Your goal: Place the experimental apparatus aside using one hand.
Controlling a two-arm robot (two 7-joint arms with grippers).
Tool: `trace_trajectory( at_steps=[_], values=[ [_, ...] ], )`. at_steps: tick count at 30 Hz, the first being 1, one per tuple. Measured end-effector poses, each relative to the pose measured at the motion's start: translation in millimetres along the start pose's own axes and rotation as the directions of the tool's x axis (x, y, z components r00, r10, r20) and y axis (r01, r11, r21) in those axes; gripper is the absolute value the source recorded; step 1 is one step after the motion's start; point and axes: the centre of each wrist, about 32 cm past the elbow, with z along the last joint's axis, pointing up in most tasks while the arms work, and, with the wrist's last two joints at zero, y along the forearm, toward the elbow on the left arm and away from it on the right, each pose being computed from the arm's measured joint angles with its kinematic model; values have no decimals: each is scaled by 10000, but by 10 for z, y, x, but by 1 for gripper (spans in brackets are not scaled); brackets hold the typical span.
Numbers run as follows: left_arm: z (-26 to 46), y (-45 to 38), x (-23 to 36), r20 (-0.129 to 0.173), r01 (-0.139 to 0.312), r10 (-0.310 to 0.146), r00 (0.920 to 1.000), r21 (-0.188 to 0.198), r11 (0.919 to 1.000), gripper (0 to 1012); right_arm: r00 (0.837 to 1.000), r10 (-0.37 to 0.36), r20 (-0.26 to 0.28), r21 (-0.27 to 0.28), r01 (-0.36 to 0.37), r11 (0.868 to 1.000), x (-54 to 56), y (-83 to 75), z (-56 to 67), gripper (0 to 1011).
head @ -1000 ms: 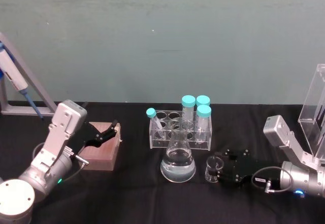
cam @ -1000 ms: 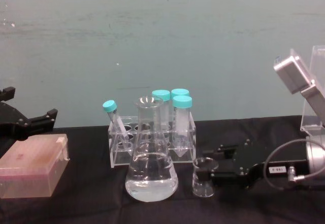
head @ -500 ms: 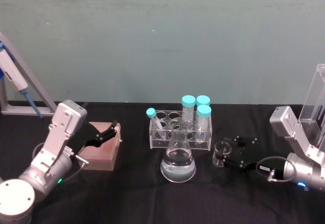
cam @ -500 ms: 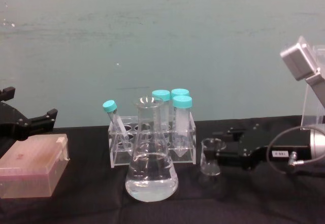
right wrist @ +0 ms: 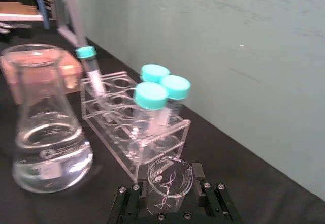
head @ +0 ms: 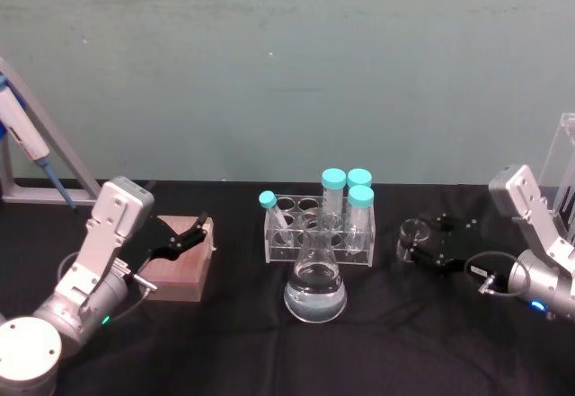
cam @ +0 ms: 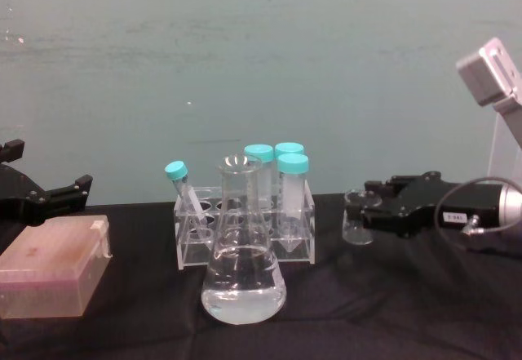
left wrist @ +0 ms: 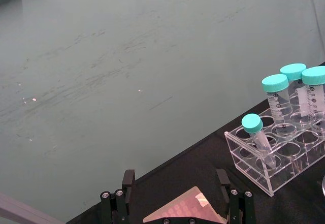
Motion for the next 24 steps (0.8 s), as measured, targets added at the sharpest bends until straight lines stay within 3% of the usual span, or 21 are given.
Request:
trace_trajectory(
  at_steps=[10,15,17,24],
  values=[
    [0,0,0,1,0,0,10000,-1,10000,1000,9906,-1370,-39,-196,1369,9904,82,23,48,520],
    [0,0,0,1,0,0,10000,0,10000,1000,9748,-2224,-154,-353,2217,9745,124,38,55,520],
    [0,0,0,1,-1,1,10000,0,10000,1000,9616,-2733,-235,-498,2719,9610,141,49,50,520],
    [0,0,0,1,0,0,10000,0,10000,1000,9376,-3461,-347,-774,3427,9362,144,74,38,520]
  ],
)
